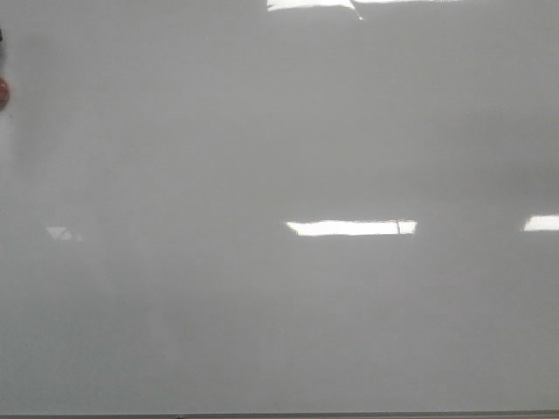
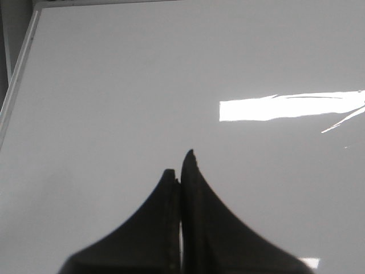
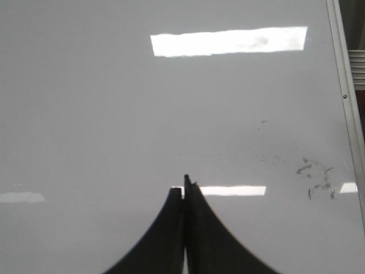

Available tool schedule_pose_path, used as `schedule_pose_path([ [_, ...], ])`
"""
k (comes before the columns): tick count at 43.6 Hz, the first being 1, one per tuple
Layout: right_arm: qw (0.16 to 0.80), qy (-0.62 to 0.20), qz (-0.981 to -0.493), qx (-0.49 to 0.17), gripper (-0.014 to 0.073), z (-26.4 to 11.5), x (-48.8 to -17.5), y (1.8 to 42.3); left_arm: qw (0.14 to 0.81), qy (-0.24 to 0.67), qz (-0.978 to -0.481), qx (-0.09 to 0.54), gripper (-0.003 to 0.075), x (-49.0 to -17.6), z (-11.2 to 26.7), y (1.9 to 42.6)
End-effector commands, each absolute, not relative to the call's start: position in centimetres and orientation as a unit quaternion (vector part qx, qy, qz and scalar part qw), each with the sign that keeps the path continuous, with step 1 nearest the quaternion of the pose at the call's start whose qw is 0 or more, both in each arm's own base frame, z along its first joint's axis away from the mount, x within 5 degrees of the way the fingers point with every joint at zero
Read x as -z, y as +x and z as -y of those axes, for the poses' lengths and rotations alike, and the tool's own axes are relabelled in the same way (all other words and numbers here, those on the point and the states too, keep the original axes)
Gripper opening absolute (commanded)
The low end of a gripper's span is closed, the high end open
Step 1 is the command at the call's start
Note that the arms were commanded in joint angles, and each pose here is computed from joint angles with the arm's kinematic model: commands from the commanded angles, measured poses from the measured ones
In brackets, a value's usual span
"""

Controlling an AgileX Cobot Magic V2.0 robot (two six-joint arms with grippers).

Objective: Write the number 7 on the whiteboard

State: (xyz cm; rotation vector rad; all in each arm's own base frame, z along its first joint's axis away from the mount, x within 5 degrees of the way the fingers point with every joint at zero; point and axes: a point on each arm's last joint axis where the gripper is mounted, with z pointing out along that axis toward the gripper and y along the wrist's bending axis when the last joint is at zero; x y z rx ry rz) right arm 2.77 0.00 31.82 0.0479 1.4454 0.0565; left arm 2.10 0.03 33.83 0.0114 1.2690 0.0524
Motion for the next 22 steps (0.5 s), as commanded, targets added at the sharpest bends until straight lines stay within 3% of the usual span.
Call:
schedule_pose_path([
  [1,0.752,0.022,-0.659,-0.021,-0.0069,0.0,-35.0,2.9,0.805,0.004,-0.593,-0.014,-0.002,-37.5,0.0,1.8],
  [10,0.7,0.024,-0.713,-0.019,-0.0069,0.0,-38.0,4.7,0.748,0.0,-0.664,0.006,-0.002,-40.4,0.2,3.5],
  [22,0.644,0.026,-0.765,-0.017,-0.0069,0.1,-37.5,8.0,0.66,-0.003,-0.751,0.019,-0.002,-38.8,0.3,7.2],
])
